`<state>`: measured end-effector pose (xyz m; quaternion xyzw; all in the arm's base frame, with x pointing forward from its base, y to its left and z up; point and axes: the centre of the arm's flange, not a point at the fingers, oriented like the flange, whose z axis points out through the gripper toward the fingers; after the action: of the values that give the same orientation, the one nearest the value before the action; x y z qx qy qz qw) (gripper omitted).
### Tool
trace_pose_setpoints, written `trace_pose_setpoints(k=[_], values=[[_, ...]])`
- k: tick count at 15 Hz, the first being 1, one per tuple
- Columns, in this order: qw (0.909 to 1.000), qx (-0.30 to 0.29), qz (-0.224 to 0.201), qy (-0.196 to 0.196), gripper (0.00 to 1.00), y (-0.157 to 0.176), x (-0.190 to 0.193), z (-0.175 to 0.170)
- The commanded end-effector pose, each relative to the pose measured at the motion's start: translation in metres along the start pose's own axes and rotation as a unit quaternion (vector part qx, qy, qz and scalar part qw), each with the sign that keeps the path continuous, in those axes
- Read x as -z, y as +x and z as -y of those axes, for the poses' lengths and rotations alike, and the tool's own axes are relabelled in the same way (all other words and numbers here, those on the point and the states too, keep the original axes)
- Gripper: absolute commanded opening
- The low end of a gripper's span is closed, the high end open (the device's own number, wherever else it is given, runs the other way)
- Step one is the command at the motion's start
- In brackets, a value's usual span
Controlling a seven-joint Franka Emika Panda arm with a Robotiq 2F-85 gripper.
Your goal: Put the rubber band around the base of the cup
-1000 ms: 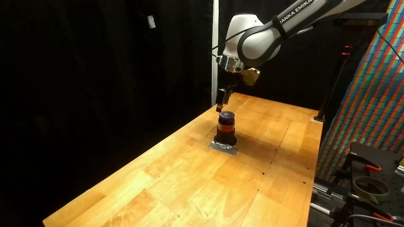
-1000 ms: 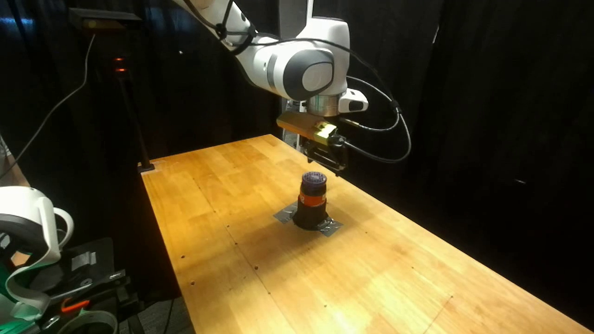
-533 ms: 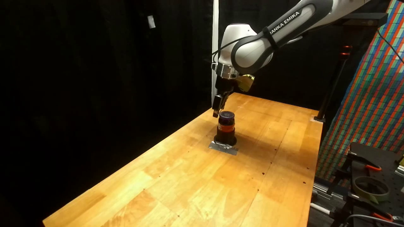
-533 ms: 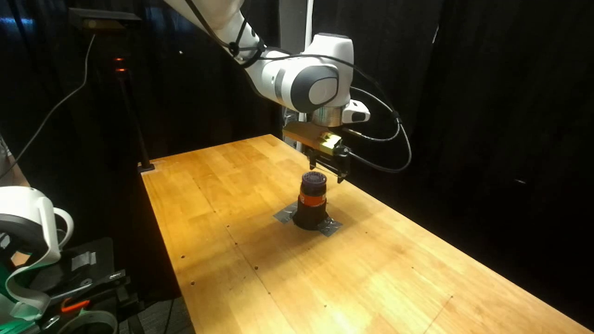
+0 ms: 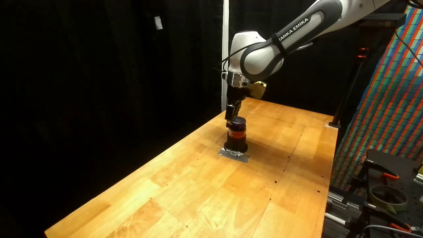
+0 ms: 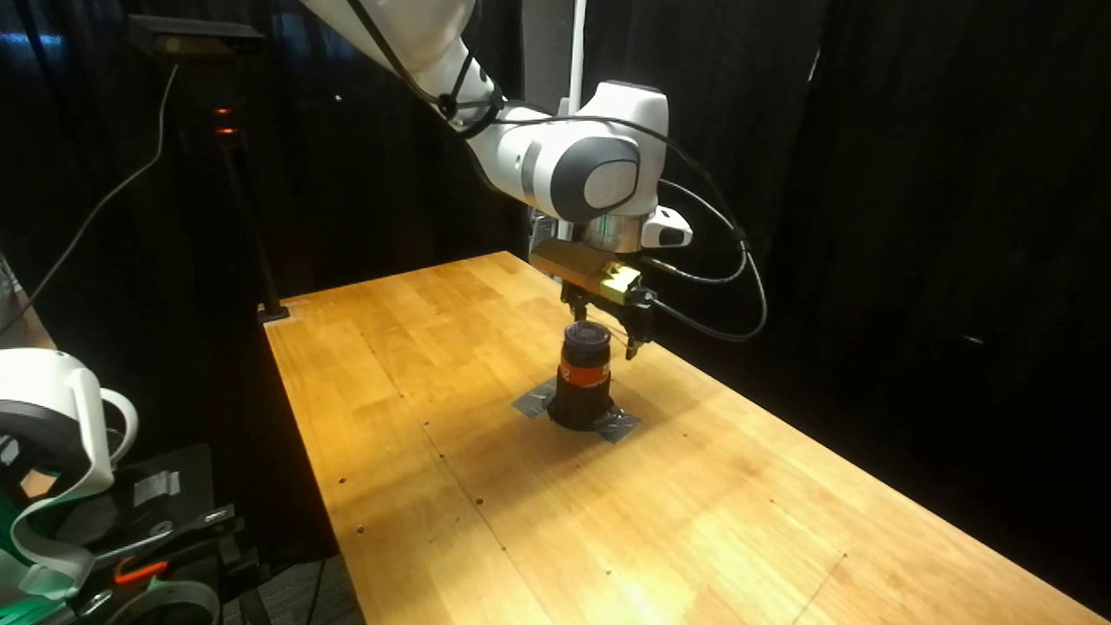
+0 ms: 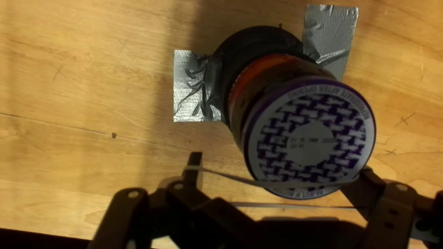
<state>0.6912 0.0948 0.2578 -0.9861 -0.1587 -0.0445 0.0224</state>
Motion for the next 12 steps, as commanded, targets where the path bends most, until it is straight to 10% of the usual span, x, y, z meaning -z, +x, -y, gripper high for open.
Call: trace_pose_setpoints(k=[1, 12], values=[[0.9995, 0.006, 0.024, 0.017, 1.0, 0.001, -0.003, -0.006], [0.9924, 0.05, 0.094, 0.061, 1.0, -0.002, -0.019, -0.011]])
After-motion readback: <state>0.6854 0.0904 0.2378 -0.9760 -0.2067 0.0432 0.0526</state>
